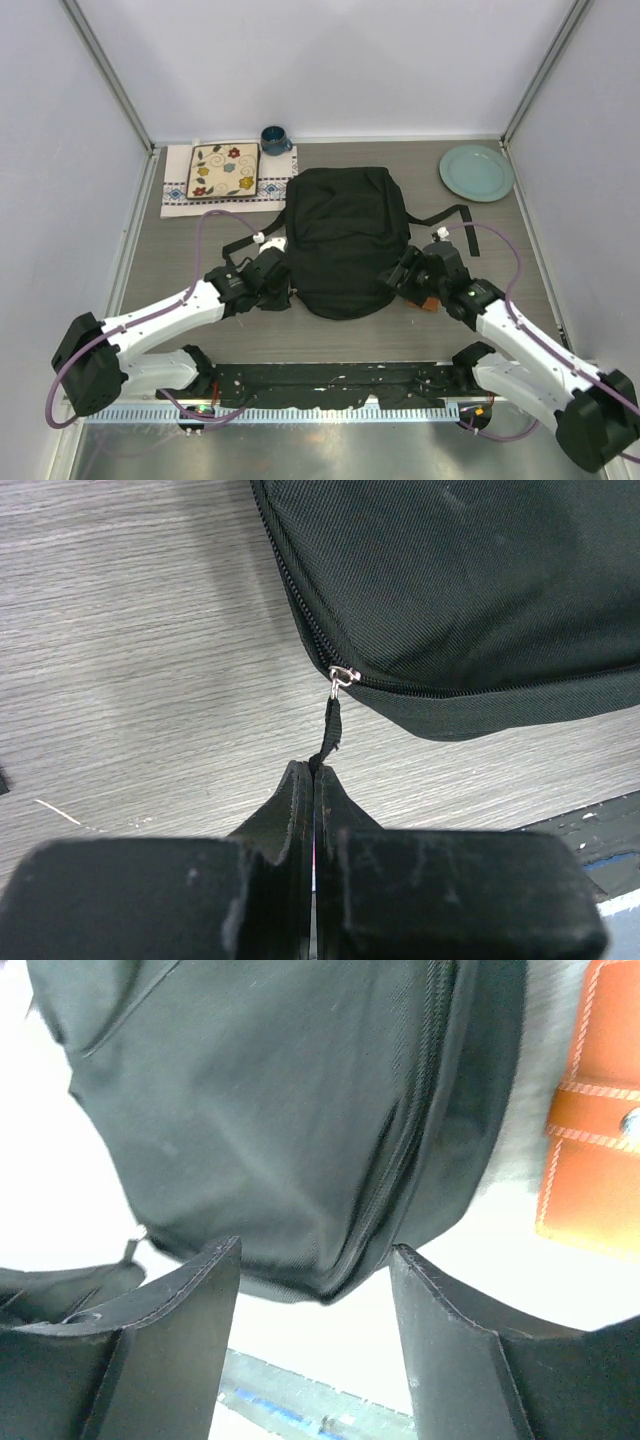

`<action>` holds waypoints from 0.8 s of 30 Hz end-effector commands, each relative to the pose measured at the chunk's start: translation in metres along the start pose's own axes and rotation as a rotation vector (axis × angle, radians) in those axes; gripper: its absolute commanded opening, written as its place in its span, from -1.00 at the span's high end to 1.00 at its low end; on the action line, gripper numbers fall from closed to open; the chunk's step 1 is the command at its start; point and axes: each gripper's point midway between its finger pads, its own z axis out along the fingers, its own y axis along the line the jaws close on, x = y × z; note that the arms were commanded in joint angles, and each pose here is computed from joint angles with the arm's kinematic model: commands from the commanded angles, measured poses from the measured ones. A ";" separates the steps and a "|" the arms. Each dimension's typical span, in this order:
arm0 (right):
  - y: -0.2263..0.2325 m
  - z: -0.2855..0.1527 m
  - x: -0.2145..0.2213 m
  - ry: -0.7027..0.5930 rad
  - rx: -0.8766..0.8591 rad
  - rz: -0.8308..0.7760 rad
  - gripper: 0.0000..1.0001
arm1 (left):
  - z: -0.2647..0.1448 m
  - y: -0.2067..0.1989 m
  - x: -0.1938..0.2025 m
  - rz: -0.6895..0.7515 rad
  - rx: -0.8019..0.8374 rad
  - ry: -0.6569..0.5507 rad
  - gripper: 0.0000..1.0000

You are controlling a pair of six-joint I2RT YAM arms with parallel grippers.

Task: Pack the student bag
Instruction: Zip the student bag at the center of the board.

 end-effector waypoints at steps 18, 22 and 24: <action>0.145 -0.023 0.096 0.145 -0.301 0.583 -0.36 | -0.005 -0.032 -0.033 0.090 0.099 -0.063 1.00; 0.164 -0.010 0.090 0.089 -0.317 0.692 -0.38 | -0.009 -0.031 -0.036 0.100 0.096 -0.079 1.00; 0.164 0.002 0.092 0.080 -0.275 0.766 -0.39 | -0.010 -0.029 -0.036 0.100 0.092 -0.084 1.00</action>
